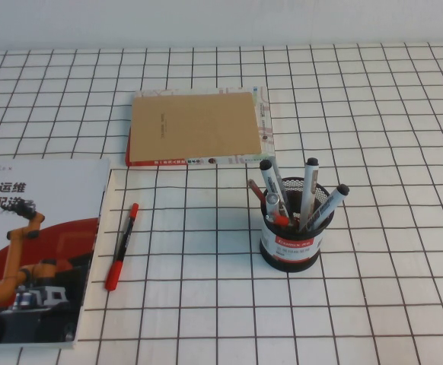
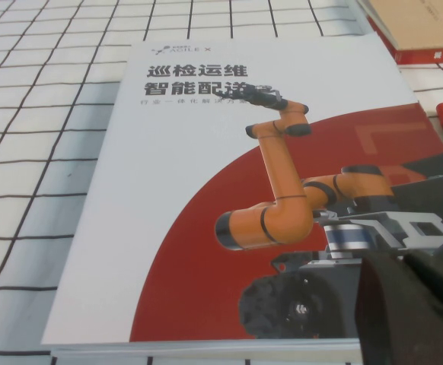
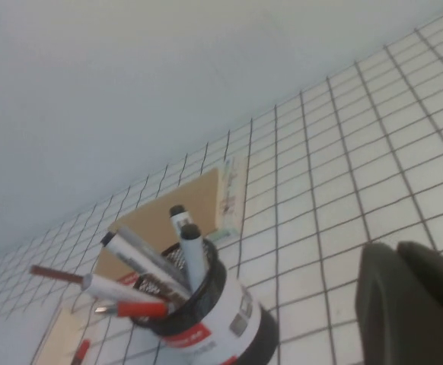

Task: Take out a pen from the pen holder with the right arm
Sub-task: 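Take a marker out of the pen holder and lay it on the table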

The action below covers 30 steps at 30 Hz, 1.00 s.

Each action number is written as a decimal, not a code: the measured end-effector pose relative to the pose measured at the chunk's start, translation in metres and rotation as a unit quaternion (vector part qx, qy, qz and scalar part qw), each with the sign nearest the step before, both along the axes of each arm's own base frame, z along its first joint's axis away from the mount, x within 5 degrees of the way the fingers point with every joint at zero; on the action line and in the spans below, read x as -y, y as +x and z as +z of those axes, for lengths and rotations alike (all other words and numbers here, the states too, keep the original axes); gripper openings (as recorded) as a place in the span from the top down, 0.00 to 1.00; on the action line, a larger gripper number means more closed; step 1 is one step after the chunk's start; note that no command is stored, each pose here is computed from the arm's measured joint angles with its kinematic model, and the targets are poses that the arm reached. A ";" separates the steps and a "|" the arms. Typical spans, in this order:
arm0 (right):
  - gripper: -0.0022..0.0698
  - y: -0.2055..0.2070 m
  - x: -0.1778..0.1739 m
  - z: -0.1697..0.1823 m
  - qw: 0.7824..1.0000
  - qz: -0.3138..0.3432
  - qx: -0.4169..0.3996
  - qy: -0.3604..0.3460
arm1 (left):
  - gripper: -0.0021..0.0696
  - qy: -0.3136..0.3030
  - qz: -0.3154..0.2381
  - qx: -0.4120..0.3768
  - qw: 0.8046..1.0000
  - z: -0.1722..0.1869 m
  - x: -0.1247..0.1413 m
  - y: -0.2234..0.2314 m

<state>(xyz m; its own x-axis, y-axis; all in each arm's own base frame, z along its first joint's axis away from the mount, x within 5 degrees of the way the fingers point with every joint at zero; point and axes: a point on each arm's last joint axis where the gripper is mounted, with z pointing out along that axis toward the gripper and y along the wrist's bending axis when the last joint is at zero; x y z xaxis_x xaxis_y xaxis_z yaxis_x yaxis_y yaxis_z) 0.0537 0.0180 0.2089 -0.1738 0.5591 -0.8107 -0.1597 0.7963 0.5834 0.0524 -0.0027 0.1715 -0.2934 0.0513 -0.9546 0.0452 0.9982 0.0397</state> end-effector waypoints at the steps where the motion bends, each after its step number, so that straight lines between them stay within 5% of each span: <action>1: 0.99 0.001 -0.002 0.006 1.000 0.011 -0.010 -0.002 | 0.98 0.000 0.000 0.000 1.000 0.000 0.000 0.000; 16: 0.99 0.067 -0.023 0.046 0.951 0.128 -0.263 -0.098 | 0.98 0.000 0.000 0.000 1.000 0.000 0.000 0.000; 30: 0.99 0.137 -0.069 0.046 0.938 0.183 -0.253 -0.153 | 0.98 0.000 0.000 0.000 1.000 0.000 0.000 0.000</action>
<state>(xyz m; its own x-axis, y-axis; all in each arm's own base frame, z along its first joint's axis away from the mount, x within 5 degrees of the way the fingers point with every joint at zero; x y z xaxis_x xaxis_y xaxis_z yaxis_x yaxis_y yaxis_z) 0.1904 0.0873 0.2552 -0.7147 0.1417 -0.6849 -0.2191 0.8846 0.4117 0.0524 -0.0027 0.1715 -0.2934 0.0513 -0.9546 0.0452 0.9982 0.0397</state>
